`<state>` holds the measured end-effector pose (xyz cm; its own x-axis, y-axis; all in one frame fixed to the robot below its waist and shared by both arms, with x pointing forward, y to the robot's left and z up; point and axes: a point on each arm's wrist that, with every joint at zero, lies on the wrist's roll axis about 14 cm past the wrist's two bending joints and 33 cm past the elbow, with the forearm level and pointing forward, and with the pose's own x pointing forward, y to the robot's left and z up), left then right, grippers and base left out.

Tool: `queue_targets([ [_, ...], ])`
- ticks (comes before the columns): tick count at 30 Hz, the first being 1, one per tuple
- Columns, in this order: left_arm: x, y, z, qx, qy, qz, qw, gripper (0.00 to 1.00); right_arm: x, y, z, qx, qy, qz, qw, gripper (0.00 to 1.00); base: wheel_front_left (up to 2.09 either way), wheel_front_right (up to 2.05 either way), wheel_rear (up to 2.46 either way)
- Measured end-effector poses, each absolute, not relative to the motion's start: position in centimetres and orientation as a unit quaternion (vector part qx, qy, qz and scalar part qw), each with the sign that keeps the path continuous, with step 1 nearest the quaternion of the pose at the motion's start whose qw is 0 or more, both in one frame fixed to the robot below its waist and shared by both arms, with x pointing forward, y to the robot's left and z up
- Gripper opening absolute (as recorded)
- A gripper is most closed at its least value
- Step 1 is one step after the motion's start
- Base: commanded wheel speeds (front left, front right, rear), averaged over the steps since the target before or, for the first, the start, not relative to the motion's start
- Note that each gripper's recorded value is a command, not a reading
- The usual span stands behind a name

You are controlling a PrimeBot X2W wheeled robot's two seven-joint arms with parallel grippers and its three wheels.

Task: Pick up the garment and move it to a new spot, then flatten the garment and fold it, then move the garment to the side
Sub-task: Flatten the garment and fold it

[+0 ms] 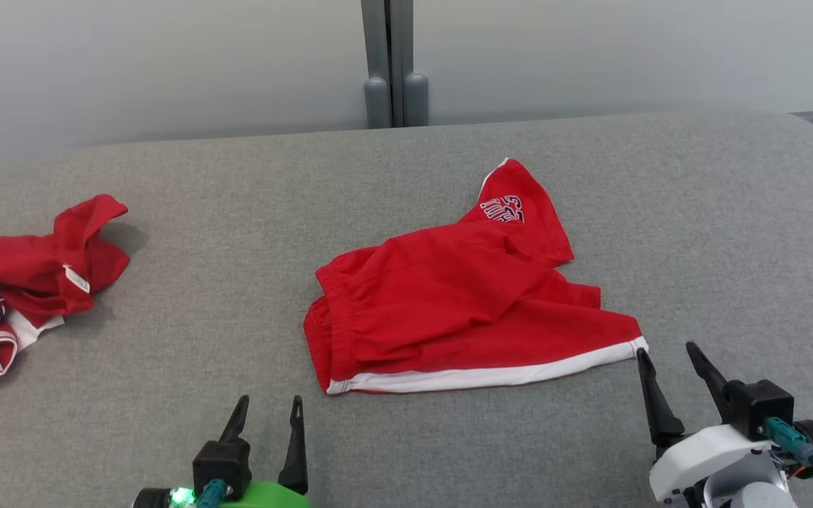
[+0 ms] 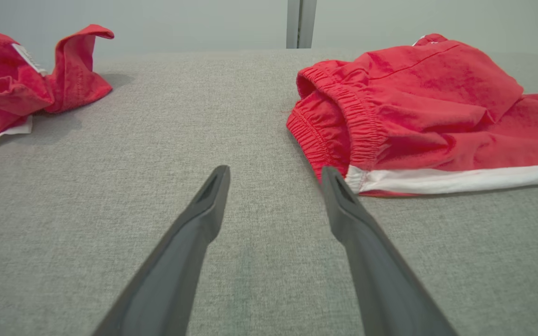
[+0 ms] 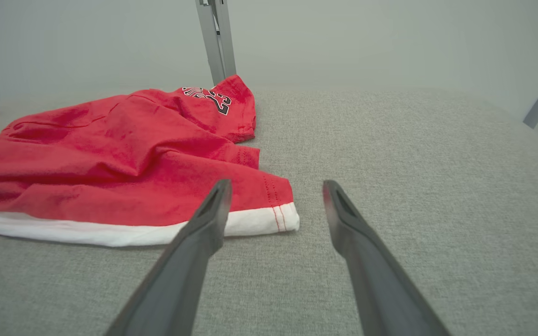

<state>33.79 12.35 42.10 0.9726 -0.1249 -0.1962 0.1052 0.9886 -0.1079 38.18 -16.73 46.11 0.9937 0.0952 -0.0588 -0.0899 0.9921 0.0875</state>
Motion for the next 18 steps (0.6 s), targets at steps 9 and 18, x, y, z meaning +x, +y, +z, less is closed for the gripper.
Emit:
queue_targets([
  [9, 35.4, 9.5, 39.8, -0.06, 0.141, -0.118, 0.981, 1.0, 40.2, -16.5, 44.3, 0.043, 0.055, 0.048, 0.996, 1.0, 0.0, 0.0, 0.0],
  [18, 36.3, 7.7, 38.2, -0.071, 0.167, -0.15, 0.972, 1.0, 41.0, -17.0, 42.3, 0.044, 0.082, 0.039, 0.995, 1.0, 0.0, 0.0, 0.0],
])
